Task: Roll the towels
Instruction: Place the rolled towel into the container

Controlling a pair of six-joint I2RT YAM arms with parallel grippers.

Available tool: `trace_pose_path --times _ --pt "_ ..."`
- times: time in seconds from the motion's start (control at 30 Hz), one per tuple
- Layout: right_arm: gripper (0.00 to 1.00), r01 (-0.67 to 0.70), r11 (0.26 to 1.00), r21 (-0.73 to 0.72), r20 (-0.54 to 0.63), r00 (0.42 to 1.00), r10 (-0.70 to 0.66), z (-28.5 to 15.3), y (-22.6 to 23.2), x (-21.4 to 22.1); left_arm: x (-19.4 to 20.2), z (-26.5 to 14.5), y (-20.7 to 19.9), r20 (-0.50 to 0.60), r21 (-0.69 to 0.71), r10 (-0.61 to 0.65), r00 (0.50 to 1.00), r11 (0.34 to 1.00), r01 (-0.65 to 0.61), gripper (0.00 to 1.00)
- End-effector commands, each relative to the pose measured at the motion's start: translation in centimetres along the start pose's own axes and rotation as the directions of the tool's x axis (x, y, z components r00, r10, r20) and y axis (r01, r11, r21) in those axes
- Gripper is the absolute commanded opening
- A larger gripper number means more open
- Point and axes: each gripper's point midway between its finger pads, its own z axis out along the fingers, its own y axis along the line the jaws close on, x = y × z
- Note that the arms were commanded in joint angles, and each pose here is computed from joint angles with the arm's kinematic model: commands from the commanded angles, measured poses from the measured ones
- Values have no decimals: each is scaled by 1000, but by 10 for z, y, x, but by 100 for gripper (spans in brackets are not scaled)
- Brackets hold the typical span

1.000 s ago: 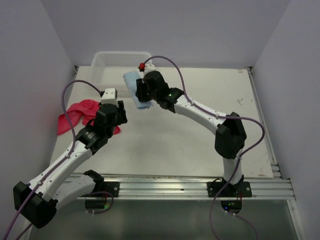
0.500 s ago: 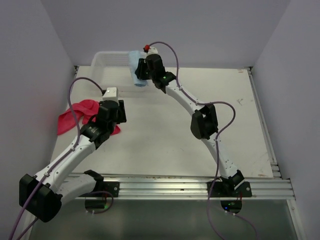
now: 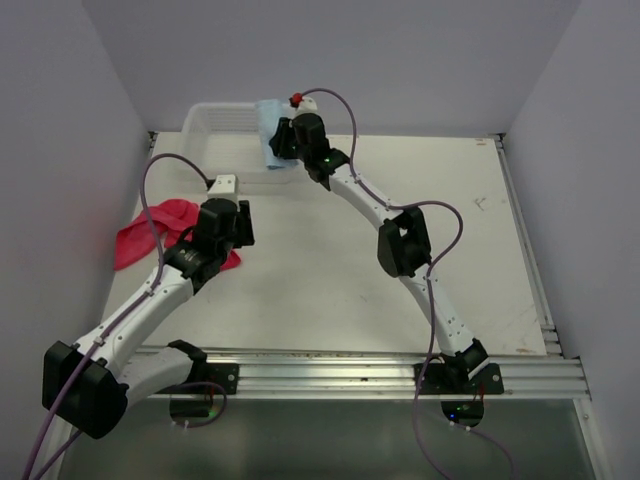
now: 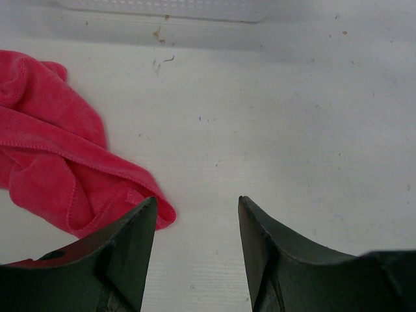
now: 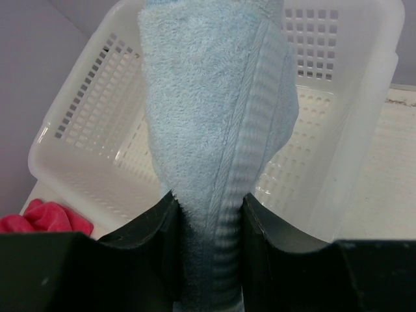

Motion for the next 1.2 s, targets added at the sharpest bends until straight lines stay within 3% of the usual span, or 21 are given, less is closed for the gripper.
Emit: trace_pose_path --times 0.0,0.23,0.57,0.8,1.0,1.17 --pt "0 -2 999 -34 93 996 6 -1 9 -34 -17 1 -6 46 29 -7 999 1000 6 57" --pt "0 51 999 14 -32 998 -50 -11 -8 -5 -17 1 -7 44 44 -12 999 999 10 57" --pt "0 143 989 41 -140 981 -137 -51 -11 -21 -21 -3 -8 57 57 -19 998 998 16 57" --pt "0 189 980 59 -335 929 -159 -92 -30 9 -20 -4 -10 56 68 -22 998 998 18 57" --pt "0 188 981 40 -399 903 -157 -125 -27 13 -20 -4 -12 56 82 -24 998 996 19 58" --pt "0 163 986 41 -345 928 -139 -125 -19 -5 -21 -6 -13 60 89 -27 998 996 22 58"
